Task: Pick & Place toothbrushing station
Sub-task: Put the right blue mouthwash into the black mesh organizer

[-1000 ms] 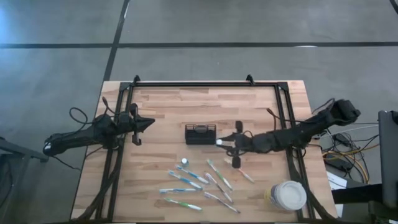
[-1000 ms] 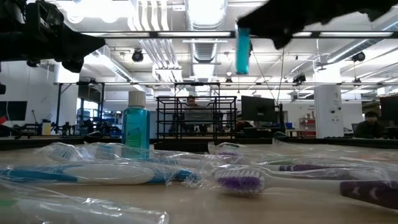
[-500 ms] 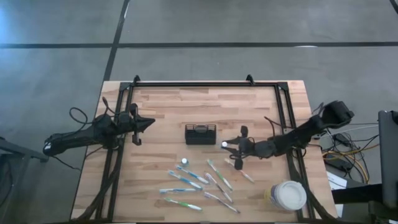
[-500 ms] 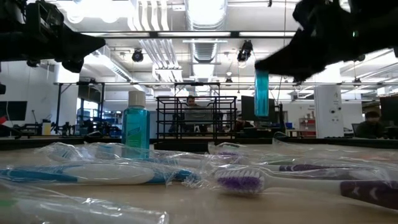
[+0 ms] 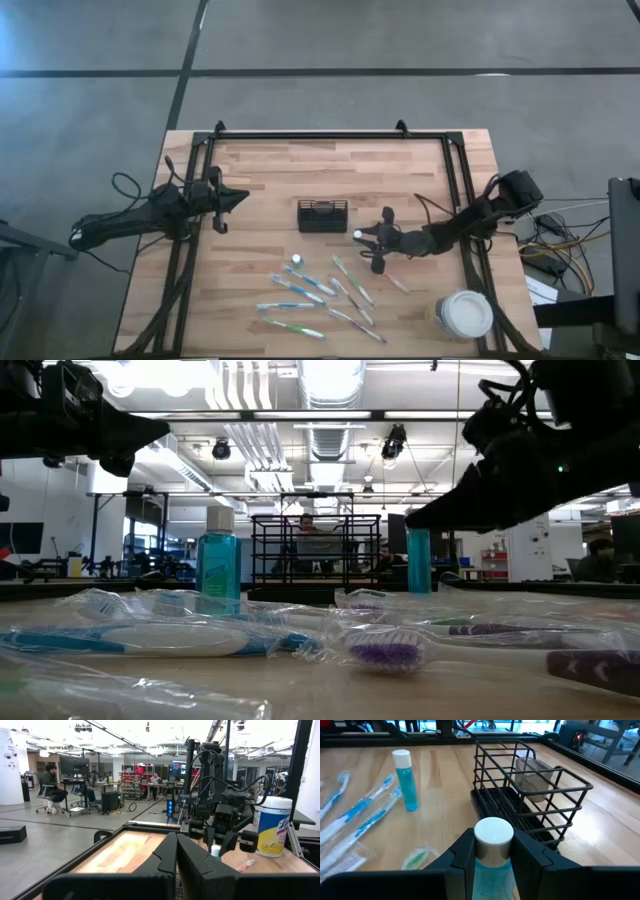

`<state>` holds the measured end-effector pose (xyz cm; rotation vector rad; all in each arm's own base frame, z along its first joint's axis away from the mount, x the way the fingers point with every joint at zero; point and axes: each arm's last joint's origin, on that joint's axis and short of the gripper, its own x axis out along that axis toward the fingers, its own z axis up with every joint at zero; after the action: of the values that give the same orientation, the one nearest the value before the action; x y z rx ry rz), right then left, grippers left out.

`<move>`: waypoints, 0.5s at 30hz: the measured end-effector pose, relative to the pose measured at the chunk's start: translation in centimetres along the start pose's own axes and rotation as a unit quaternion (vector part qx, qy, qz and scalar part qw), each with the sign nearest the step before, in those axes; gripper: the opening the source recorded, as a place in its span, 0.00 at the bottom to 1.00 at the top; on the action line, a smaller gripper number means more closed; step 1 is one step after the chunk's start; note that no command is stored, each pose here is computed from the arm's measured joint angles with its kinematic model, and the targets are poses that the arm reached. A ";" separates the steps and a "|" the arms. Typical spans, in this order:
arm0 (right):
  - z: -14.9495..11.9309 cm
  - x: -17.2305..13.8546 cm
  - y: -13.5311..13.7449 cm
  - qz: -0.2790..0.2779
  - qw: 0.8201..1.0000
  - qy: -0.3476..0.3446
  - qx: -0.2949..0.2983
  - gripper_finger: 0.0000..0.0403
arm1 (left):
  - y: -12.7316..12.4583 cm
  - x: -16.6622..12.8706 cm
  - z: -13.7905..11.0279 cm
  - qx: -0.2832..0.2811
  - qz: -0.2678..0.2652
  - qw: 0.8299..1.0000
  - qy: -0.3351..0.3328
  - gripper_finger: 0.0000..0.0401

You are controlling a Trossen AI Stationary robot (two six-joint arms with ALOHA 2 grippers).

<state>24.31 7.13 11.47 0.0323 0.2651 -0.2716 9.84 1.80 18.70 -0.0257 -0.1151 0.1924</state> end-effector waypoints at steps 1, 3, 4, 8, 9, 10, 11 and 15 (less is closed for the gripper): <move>-0.1 0.2 0.1 0.000 1.000 -0.001 0.002 0.21 | 0.0 0.0 0.0 0.000 0.000 1.000 0.000 0.03; -0.5 0.4 0.2 0.000 1.000 0.000 0.001 0.21 | 0.0 0.0 0.0 0.000 0.000 1.000 0.000 0.03; -0.6 0.6 0.3 0.001 1.000 0.003 0.000 0.21 | 0.0 0.0 0.0 0.000 0.000 1.000 0.000 0.03; -0.8 0.9 0.5 0.000 1.000 0.006 0.003 0.21 | 0.0 0.0 0.0 0.000 0.000 1.000 0.000 0.03; -0.9 1.0 0.5 0.000 1.000 0.006 0.005 0.21 | 0.0 0.0 0.0 0.000 0.000 1.000 0.000 0.03; -0.9 1.0 0.5 0.000 1.000 0.006 0.008 0.21 | 0.0 0.0 0.0 0.000 0.000 1.000 0.000 0.03; -0.9 1.1 0.5 -0.001 1.000 0.006 0.009 0.21 | 0.0 0.0 0.0 0.000 0.000 1.000 0.000 0.03; -1.0 1.0 0.4 -0.002 1.000 0.008 0.014 0.23 | 0.0 0.0 0.0 0.000 0.000 1.000 0.000 0.03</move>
<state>25.13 7.32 10.27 0.0606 0.2766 -0.2791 9.84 1.80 18.68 -0.0253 -0.1147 0.1924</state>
